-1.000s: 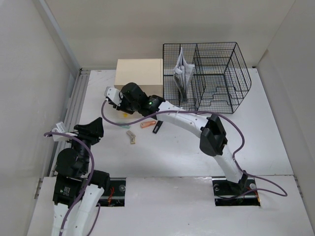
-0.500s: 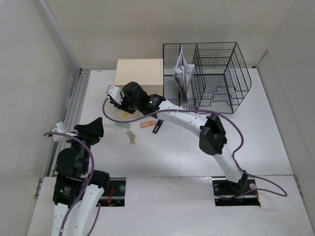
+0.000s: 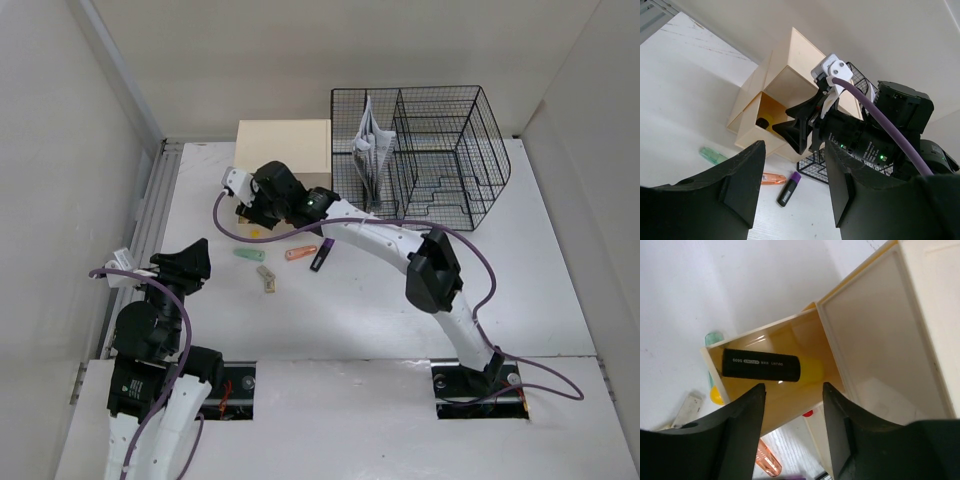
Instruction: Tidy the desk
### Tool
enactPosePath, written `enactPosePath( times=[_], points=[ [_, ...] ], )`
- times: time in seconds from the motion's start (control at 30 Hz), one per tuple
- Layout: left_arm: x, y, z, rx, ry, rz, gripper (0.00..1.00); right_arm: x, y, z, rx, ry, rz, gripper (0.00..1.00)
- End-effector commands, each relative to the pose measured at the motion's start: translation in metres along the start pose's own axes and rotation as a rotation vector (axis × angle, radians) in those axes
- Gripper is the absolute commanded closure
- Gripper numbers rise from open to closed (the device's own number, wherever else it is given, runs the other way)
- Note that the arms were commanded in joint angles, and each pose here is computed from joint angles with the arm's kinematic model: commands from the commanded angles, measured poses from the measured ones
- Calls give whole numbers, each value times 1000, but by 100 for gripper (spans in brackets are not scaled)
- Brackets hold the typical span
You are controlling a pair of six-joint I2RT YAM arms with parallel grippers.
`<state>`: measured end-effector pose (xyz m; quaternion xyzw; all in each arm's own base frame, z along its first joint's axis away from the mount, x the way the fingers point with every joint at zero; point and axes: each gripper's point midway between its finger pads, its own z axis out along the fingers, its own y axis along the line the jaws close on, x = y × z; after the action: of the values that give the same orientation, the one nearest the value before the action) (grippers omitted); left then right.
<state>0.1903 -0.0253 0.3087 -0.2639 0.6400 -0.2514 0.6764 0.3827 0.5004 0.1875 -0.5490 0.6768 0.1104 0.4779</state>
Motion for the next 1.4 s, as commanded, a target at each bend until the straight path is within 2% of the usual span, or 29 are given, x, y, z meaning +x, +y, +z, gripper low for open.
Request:
enactPosePath(
  times=[0.0, 0.03, 0.07, 0.13, 0.2, 0.3, 0.37, 0.43, 0.47, 0.57, 0.67, 0.8, 1.07, 1.37],
  points=[
    [-8, -9, 1, 38, -29, -9, 52, -50, -14, -31, 15, -121, 15, 48],
    [-8, -9, 1, 38, -29, -9, 52, -53, -16, -35, 18, -130, 15, 52],
    [-8, -9, 1, 38, -29, -9, 52, -54, -17, -38, 20, -131, 6, 69],
    [-8, -9, 1, 38, -29, -9, 52, -68, -20, -54, 12, -165, -15, 84],
    [-8, -9, 1, 38, -29, -9, 52, -69, -17, -63, -11, -176, -52, 94],
    [-8, -12, 1, 51, -29, -12, 52, -86, -20, -94, -28, -229, -102, 97],
    [-8, -12, 1, 51, -29, -12, 52, -90, -13, -118, -81, -256, -187, 97],
    [-8, -12, 1, 51, -29, -12, 52, -62, -3, -124, -147, -198, -315, 97],
    [-8, -12, 1, 51, -29, -12, 52, -59, 6, -136, -222, -220, -376, 95],
    [-9, -15, 1, 63, -30, -14, 52, 35, 38, -139, -497, -43, -621, 85],
    [-8, -17, 2, 78, -30, -16, 51, 109, 54, -128, -624, 55, -738, 76],
    [-6, -20, 3, 92, -18, -16, 51, 157, 57, -105, -683, 166, -811, 72],
    [-3, -15, 1, 79, -18, -14, 51, 164, 48, -66, -652, 203, -840, 69],
    [5, -8, 3, 62, 2, -7, 51, 181, 49, -52, -667, 261, -833, 62]
  ],
)
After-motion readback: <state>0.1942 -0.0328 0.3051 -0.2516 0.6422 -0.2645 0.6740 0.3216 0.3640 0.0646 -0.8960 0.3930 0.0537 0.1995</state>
